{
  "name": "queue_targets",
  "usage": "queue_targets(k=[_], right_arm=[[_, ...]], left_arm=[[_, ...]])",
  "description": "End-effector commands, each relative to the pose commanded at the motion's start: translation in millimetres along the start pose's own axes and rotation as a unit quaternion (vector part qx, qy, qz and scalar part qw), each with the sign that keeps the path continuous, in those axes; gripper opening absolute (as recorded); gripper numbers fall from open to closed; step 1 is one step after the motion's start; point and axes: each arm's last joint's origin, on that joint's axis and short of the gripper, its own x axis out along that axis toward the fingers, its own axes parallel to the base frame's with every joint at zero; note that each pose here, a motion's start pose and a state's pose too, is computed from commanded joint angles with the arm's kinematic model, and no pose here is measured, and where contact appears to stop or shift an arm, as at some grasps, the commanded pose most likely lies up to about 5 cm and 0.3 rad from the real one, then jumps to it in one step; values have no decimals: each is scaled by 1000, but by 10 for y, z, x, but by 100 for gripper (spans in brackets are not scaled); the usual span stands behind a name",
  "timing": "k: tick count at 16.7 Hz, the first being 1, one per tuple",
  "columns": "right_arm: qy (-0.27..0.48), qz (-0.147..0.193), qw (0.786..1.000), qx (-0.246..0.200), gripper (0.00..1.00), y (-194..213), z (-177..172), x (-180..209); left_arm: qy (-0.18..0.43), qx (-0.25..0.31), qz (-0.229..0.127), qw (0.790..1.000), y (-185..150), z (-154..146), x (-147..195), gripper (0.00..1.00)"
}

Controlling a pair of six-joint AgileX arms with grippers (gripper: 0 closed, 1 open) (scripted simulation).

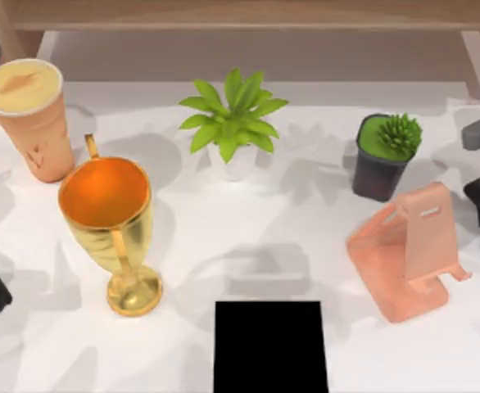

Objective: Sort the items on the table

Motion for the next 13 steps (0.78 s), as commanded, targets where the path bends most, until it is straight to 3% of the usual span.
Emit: queue_targets(k=[3,4,13], right_arm=[[0,0,1000,0,2,0,0,0],[0,0,1000,0,0,0,0,0],[-11,1,1000,3,0,17,4,-123]], left_arm=[[0,0,0,1000,0,0,0,100],[0,0,0,1000,0,0,0,100],[0,0,0,1000,0,0,0,100]])
